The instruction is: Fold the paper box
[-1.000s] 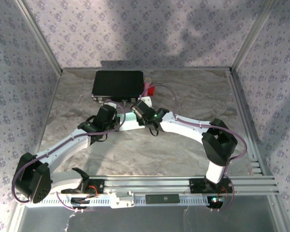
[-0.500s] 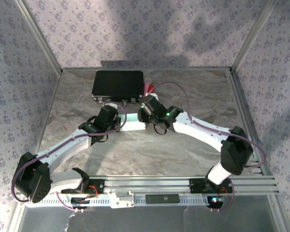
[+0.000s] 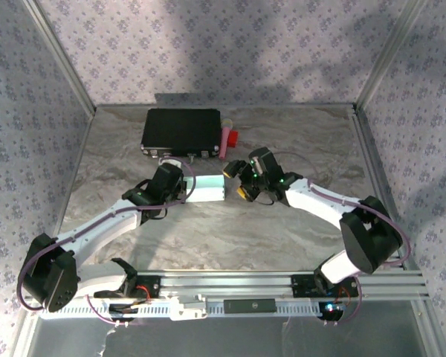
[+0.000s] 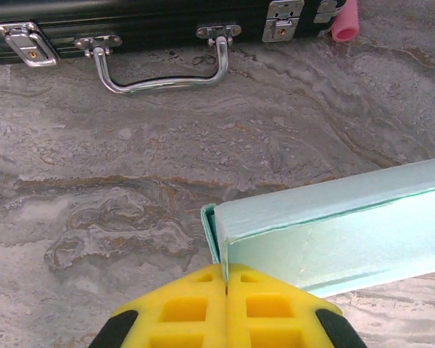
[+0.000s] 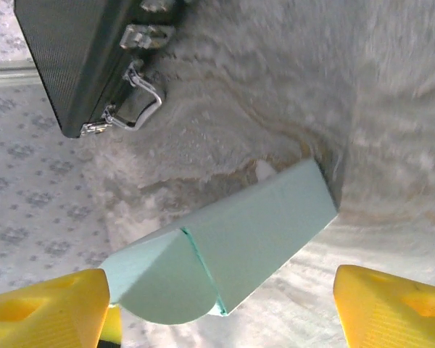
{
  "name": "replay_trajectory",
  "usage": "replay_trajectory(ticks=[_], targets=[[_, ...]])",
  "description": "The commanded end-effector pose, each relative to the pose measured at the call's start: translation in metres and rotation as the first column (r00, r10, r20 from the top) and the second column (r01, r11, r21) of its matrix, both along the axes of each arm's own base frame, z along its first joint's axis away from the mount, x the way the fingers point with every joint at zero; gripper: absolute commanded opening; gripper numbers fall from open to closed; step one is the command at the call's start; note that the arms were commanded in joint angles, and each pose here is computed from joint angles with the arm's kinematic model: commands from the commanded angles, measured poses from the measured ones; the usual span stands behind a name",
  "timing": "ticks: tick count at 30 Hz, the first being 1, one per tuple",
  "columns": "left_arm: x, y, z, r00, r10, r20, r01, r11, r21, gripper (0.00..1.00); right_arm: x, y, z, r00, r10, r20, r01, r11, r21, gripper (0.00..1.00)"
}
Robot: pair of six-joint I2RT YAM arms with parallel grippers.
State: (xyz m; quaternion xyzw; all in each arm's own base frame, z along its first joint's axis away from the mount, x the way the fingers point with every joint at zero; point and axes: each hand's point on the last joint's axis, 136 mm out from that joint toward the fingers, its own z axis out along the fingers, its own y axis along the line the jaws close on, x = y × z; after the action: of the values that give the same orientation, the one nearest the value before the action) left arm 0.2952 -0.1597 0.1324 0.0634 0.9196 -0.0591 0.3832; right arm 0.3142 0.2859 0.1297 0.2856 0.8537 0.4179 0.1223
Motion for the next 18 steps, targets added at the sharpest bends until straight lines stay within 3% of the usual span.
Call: replay_trajectory(ticks=[1,10,18], targets=[[-0.002,0.003,-0.002,1.000,0.026,0.001,-0.026,1.000,0.005,0.00,0.006,0.026,0.025,0.996,-0.057,-0.075,0.076,0.958,0.278,0.87],[-0.002,0.002,-0.003,0.999,0.032,0.005,-0.032,0.999,0.005,0.00,0.003,0.034,0.020,0.991,-0.060,-0.118,0.096,0.938,0.334,0.89],[-0.002,0.002,-0.003,0.999,0.039,0.003,-0.039,0.999,0.004,0.00,-0.005,0.038,-0.005,0.984,-0.054,-0.172,0.107,0.943,0.316,0.82]])
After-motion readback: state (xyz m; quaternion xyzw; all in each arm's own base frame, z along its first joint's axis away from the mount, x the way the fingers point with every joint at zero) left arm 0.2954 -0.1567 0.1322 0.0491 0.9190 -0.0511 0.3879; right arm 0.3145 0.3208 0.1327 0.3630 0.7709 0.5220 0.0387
